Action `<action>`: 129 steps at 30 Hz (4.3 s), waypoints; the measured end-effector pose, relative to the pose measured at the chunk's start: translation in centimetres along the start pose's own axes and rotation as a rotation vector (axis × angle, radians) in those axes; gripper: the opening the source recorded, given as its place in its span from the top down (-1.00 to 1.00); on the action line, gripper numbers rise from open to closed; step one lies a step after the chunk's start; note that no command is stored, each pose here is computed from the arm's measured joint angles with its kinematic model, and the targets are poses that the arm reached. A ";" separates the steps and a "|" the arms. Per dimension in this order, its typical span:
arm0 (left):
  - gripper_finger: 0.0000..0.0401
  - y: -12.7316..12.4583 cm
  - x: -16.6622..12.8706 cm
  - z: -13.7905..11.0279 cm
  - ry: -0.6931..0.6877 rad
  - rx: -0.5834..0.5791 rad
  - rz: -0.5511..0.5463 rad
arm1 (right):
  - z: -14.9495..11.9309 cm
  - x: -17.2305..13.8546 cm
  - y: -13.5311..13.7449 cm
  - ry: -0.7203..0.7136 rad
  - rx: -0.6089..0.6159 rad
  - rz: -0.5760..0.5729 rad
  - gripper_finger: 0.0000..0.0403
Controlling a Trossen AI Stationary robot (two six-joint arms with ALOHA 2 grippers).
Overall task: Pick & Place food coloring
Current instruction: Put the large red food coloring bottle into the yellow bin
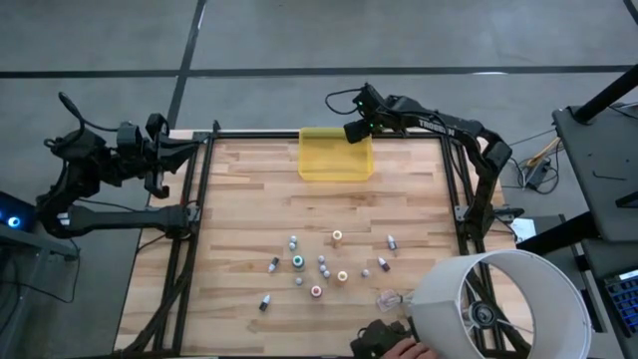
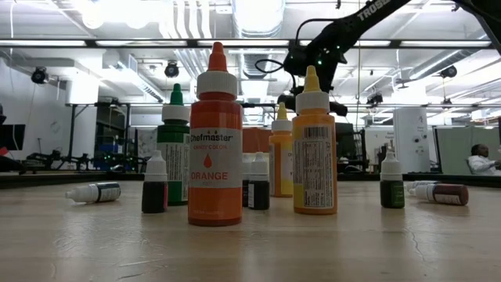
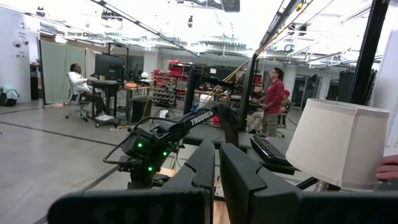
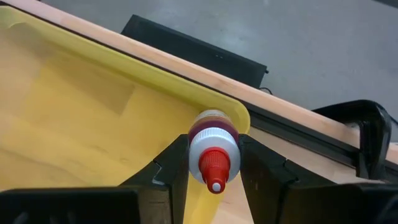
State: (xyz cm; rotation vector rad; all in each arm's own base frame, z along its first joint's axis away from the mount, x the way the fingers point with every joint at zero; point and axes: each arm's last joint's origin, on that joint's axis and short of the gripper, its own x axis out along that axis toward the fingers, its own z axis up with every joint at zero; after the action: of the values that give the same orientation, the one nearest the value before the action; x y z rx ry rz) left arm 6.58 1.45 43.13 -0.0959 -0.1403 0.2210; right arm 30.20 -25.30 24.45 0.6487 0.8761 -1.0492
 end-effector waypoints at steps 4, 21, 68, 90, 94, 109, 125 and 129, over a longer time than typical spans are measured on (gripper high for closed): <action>1.00 0.0 0.0 0.0 0.000 0.000 0.000 | -0.3 0.6 0.0 -0.011 0.003 0.006 0.45; 1.00 0.0 0.0 0.0 0.000 0.000 0.000 | -1.1 1.4 -0.2 0.027 0.002 0.056 0.45; 1.00 0.0 0.0 0.0 0.000 0.000 0.000 | -1.3 1.6 -0.9 0.065 0.120 0.022 0.39; 1.00 0.0 0.0 0.0 0.000 0.000 0.000 | -1.1 1.6 -0.7 0.037 0.111 0.030 0.24; 1.00 0.0 0.0 0.0 0.000 0.000 0.000 | -1.2 1.5 -0.4 0.038 0.099 0.035 0.24; 1.00 0.0 0.0 0.0 0.000 0.000 0.000 | -1.1 1.5 -0.4 0.017 0.075 0.008 0.31; 1.00 0.0 0.0 0.0 0.000 0.000 0.000 | -0.8 -0.7 0.1 -0.042 0.059 0.050 0.35; 1.00 0.0 0.0 0.0 0.000 0.000 0.000 | -1.2 -1.7 0.4 -0.027 0.048 0.058 0.42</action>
State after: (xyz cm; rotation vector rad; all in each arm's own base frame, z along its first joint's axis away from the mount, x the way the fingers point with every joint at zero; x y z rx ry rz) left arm 6.58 1.45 43.13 -0.0961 -0.1406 0.2206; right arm 29.81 -23.42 25.30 0.6945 0.8065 -1.0272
